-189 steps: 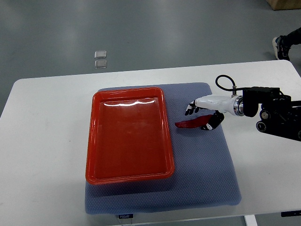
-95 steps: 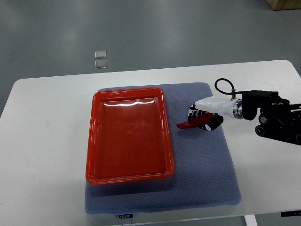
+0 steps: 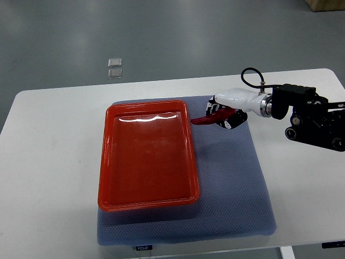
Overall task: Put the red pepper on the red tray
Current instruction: 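Lift the pepper and carry it over the red tray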
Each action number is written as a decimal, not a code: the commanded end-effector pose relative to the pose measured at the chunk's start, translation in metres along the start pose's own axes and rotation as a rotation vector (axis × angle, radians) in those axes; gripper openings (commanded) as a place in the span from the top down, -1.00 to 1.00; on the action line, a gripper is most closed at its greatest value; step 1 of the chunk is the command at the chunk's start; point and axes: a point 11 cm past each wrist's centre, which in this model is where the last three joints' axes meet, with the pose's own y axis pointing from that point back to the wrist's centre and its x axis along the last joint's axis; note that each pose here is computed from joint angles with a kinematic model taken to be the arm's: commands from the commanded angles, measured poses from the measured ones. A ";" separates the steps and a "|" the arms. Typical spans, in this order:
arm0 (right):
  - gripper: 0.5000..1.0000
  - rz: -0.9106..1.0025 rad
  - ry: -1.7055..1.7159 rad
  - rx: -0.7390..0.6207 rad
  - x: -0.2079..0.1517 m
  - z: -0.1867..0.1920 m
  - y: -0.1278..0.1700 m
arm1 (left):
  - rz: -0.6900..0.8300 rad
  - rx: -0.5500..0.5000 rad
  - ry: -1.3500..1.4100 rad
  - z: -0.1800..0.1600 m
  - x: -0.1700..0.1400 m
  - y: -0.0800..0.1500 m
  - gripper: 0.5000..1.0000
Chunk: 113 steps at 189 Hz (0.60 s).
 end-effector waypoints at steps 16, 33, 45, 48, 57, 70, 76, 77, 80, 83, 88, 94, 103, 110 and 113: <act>1.00 0.016 -0.003 0.065 0.015 -0.036 -0.023 | 0.000 0.000 0.000 0.000 0.000 0.000 -1.00; 1.00 0.019 -0.010 0.096 0.021 -0.054 -0.034 | 0.000 0.000 0.000 0.000 0.000 0.000 -1.00; 1.00 0.013 -0.005 0.121 0.019 -0.069 -0.045 | 0.000 0.000 0.000 0.000 0.000 0.000 -1.00; 1.00 0.011 -0.003 0.125 0.018 -0.072 -0.047 | 0.000 0.000 0.000 0.000 0.000 0.000 -1.00; 1.00 0.007 0.005 0.140 0.016 -0.083 -0.055 | 0.000 -0.001 0.000 0.000 0.000 0.000 -1.00; 1.00 0.003 0.024 0.153 0.014 -0.095 -0.065 | 0.000 0.000 0.000 0.000 0.000 0.000 -1.00; 1.00 -0.004 0.031 0.164 0.011 -0.103 -0.069 | 0.000 0.002 0.000 -0.001 0.000 0.000 -1.00; 1.00 -0.007 0.033 0.170 0.009 -0.106 -0.071 | 0.000 -0.001 0.000 0.000 0.000 0.000 -1.00; 1.00 -0.007 0.034 0.173 0.009 -0.108 -0.072 | 0.000 0.000 0.000 0.000 0.000 0.000 -1.00; 1.00 -0.010 0.037 0.181 0.007 -0.114 -0.075 | 0.000 0.002 0.000 -0.001 0.000 0.000 -1.00; 1.00 -0.014 0.040 0.189 0.006 -0.119 -0.078 | 0.000 0.000 0.000 0.000 0.000 0.000 -1.00; 1.00 -0.018 0.041 0.199 0.004 -0.126 -0.081 | 0.000 0.000 0.000 0.000 0.000 0.000 -1.00; 1.00 -0.021 0.046 0.213 0.001 -0.135 -0.085 | 0.000 -0.001 0.000 0.000 0.000 0.000 -1.00; 0.98 -0.028 0.053 0.225 -0.002 -0.144 -0.089 | 0.000 0.000 0.000 0.000 0.000 0.000 -1.00; 0.98 -0.030 0.055 0.226 -0.003 -0.145 -0.090 | 0.000 0.002 0.000 -0.001 0.000 0.000 -1.00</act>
